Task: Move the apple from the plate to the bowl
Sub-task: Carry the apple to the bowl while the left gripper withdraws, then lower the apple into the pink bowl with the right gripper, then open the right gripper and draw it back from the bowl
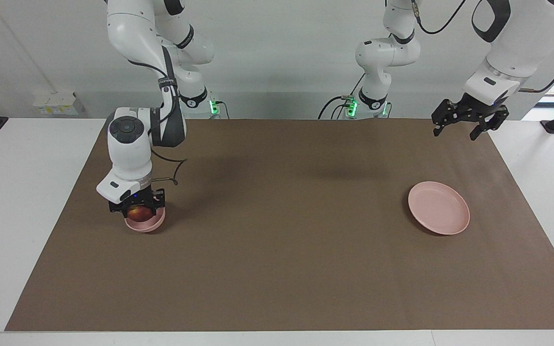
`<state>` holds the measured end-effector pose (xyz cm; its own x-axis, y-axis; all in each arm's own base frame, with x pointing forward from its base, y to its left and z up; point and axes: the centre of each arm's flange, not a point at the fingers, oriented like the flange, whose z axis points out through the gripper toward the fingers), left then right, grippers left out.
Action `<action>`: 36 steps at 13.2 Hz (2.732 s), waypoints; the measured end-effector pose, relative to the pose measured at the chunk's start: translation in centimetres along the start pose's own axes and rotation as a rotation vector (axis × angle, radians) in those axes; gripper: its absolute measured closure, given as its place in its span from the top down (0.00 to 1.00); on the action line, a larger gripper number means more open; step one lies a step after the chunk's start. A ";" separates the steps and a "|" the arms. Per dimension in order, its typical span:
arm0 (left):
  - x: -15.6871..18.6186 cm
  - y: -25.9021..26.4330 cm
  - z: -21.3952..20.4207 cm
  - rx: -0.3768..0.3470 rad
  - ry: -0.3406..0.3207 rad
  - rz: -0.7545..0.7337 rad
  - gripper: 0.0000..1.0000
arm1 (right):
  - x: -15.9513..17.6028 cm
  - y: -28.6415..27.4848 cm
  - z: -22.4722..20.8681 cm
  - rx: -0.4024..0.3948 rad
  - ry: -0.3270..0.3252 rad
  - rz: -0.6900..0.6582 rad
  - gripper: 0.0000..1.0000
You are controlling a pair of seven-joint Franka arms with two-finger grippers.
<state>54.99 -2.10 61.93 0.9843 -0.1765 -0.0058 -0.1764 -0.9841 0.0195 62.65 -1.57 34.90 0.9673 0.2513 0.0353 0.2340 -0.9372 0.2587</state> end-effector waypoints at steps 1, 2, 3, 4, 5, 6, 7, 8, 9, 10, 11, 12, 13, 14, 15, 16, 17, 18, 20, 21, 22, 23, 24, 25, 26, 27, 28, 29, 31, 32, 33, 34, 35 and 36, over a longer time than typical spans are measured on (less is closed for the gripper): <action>-0.1 -0.4 0.0 0.000 0.001 -0.007 1.00 | -0.1 0.0 0.7 0.003 -0.009 0.000 0.83; -0.2 -0.8 -0.1 0.000 0.001 -0.013 1.00 | -0.2 -0.1 1.3 0.006 -0.017 -0.001 0.83; -0.3 -1.4 -0.1 -0.001 0.001 -0.018 1.00 | -0.2 -0.2 1.8 0.008 -0.022 -0.002 0.83; -0.4 -1.9 -0.2 -0.001 0.002 -0.023 1.00 | -0.2 -0.2 2.0 0.010 -0.025 -0.003 0.83; -0.5 -2.3 -0.2 -0.002 0.002 -0.028 1.00 | -0.2 -0.3 2.1 0.010 -0.027 -0.003 0.83; -0.6 -2.4 -0.2 -0.003 -0.001 -0.030 1.00 | -0.2 -0.3 2.2 0.011 -0.029 -0.004 0.83; -0.7 -2.4 -0.1 -0.005 -0.011 -0.030 1.00 | -0.2 -0.3 2.3 0.011 -0.031 -0.004 0.82; -0.7 -2.3 0.0 -0.006 -0.018 -0.028 1.00 | -0.2 -0.4 2.4 0.012 -0.032 -0.005 0.81; -0.7 -2.2 0.0 -0.006 -0.020 -0.028 1.00 | -0.2 -0.4 2.6 0.013 -0.034 -0.006 0.81; -0.8 -2.3 0.0 -0.006 -0.021 -0.030 1.00 | -0.3 -0.5 2.7 0.014 -0.036 -0.006 0.81; -0.8 -2.6 0.0 -0.007 -0.021 -0.035 1.00 | -0.3 -0.5 2.8 0.014 -0.038 -0.007 0.81; -0.9 -2.9 0.0 -0.007 -0.022 -0.041 1.00 | -0.3 -0.5 2.8 0.014 -0.039 -0.007 0.81; -1.0 -3.2 0.0 -0.007 -0.022 -0.046 1.00 | -0.3 -0.5 2.8 0.014 -0.038 -0.007 0.91; -1.0 -3.2 0.0 -0.007 -0.022 -0.046 1.00 | -0.2 -0.5 2.8 0.014 -0.037 -0.007 1.00; -1.0 -3.2 0.0 -0.007 -0.022 -0.046 1.00 | -0.2 -0.5 2.7 0.014 -0.035 -0.007 1.00; -1.0 -3.2 0.0 -0.007 -0.022 -0.046 1.00 | -0.1 -0.5 2.5 0.015 -0.031 -0.004 1.00; -1.0 -3.2 0.0 -0.007 -0.022 -0.046 1.00 | 0.1 -0.5 2.1 0.023 -0.023 0.005 1.00; -1.0 -3.2 0.0 -0.007 -0.023 -0.046 1.00 | 0.3 -0.4 1.4 0.040 -0.012 0.025 1.00; -1.0 -3.2 0.0 -0.007 -0.023 -0.046 1.00 | 0.5 0.0 -1.5 0.077 -0.007 0.070 1.00; -1.0 -3.2 0.0 -0.007 -0.023 -0.046 1.00 | 0.4 0.4 -3.8 0.095 -0.010 0.094 1.00; -1.0 -3.2 0.0 -0.007 -0.023 -0.046 1.00 | 0.1 0.8 -6.2 0.116 -0.016 0.117 1.00; -1.0 -3.2 0.0 -0.007 -0.023 -0.046 1.00 | -0.3 1.1 -8.5 0.141 -0.023 0.138 1.00; -1.0 -3.2 0.0 -0.007 -0.023 -0.046 1.00 | -0.7 1.3 -10.5 0.163 -0.025 0.157 1.00; -1.0 -3.2 0.0 -0.007 -0.024 -0.046 1.00 | -1.1 1.5 -12.3 0.182 -0.023 0.176 1.00; -1.0 -3.2 0.0 -0.007 -0.024 -0.046 1.00 | -1.7 1.7 -14.1 0.199 -0.025 0.202 1.00; -1.0 -3.2 0.0 -0.008 -0.024 -0.046 1.00 | -2.5 1.7 -15.8 0.217 -0.031 0.231 1.00; -1.0 -3.2 0.0 -0.008 -0.024 -0.046 1.00 | -3.3 1.7 -17.6 0.226 -0.039 0.256 1.00; -1.0 -3.2 0.0 -0.008 -0.024 -0.046 1.00 | -4.2 1.3 -19.2 0.233 -0.051 0.268 1.00; -1.0 -3.2 0.0 -0.008 -0.025 -0.046 1.00 | -5.3 -0.4 -21.4 0.235 -0.076 0.279 1.00; -1.0 -3.2 0.0 -0.008 -0.025 -0.046 1.00 | -5.5 -1.4 -21.9 0.234 -0.084 0.280 1.00; -1.0 -3.2 0.0 -0.008 -0.025 -0.046 1.00 | -5.6 -2.8 -22.3 0.234 -0.087 0.283 1.00; -1.0 -3.2 0.0 -0.008 -0.025 -0.046 1.00 | -5.6 -4.4 -22.7 0.233 -0.089 0.289 1.00; -1.0 -3.2 0.0 -0.008 -0.025 -0.046 1.00 | -5.6 -5.9 -23.1 0.232 -0.090 0.292 1.00; -1.0 -3.2 0.0 -0.008 -0.025 -0.046 1.00 | -5.5 -7.0 -23.6 0.231 -0.086 0.292 1.00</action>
<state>54.58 1.20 61.86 0.9908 -0.1317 -0.0316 -0.1309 -0.9910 0.0263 53.34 9.28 55.72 0.9989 -0.0468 -0.0086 -0.0466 -0.9986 0.0248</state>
